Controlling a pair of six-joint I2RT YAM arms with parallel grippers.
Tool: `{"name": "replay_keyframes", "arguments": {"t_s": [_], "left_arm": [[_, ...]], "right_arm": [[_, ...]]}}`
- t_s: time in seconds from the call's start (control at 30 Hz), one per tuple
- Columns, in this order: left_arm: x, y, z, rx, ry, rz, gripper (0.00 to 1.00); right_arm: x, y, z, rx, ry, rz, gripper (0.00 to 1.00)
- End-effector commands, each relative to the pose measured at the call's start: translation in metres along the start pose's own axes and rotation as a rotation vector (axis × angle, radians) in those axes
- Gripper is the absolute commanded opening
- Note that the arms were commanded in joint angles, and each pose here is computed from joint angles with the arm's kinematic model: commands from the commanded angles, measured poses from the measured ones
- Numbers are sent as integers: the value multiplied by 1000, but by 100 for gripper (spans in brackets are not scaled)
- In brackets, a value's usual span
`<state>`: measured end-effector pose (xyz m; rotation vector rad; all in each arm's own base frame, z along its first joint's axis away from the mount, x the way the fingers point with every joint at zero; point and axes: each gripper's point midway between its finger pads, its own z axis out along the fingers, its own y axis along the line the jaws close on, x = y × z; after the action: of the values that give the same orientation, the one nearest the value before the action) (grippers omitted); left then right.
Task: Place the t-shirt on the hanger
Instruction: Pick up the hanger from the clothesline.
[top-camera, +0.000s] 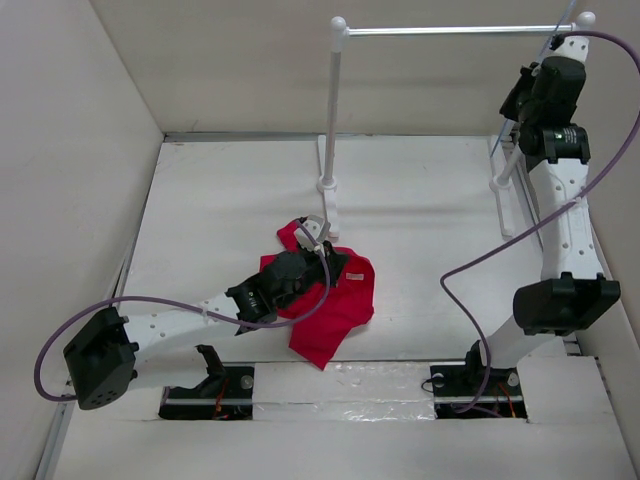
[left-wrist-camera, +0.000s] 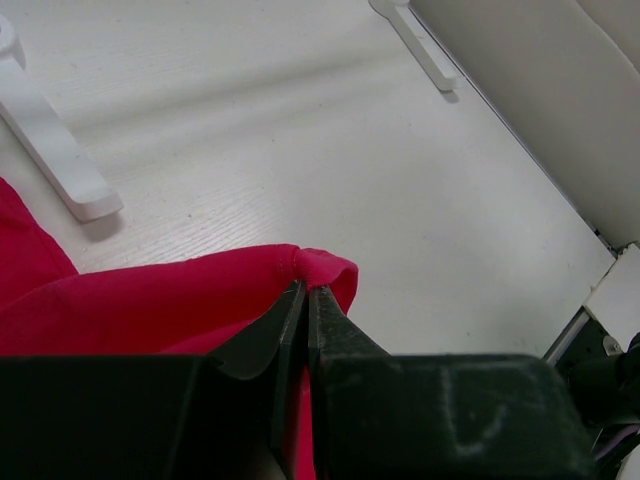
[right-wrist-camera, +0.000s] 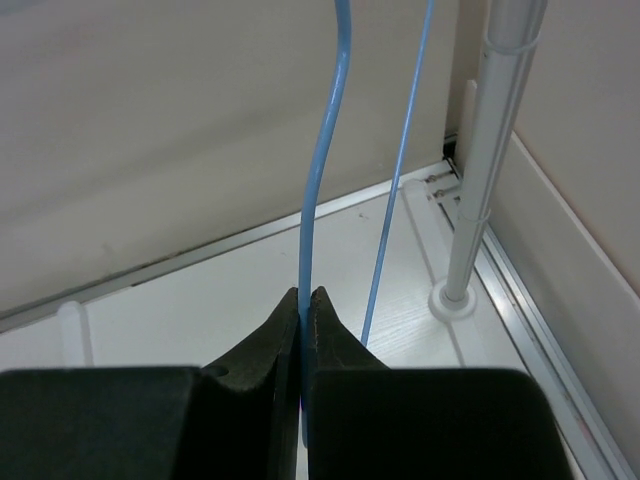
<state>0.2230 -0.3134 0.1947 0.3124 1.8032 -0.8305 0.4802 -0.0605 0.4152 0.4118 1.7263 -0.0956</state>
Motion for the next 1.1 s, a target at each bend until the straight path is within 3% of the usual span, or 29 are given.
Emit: {"name": "replay_keyframes", "arguments": {"t_s": [0.0,0.37,0.67,0.9,0.93,1.07], "left_arm": [[-20,-10,0,40,-64,-12,0],[-25,-10,-5,43,-85,-18,0],[-26,-7,-6,27,-88,-14,0],[-35,6,-10,-38,-130,-3,0],[-35,8,-10,-46,-129,1,0],[-40,21,-10,-85,-153,-3,0]], "right_arm": [[-37,18,-24,-136,-105,12,0],[4,53,-59,-391,-37,27,0],[9,67,-76,-458,-57,-6,0],[80,104,-115,-627,44,29,0],[112,106,-120,-650,108,29,0],[162,125,-183,-823,209,25,0]]}}
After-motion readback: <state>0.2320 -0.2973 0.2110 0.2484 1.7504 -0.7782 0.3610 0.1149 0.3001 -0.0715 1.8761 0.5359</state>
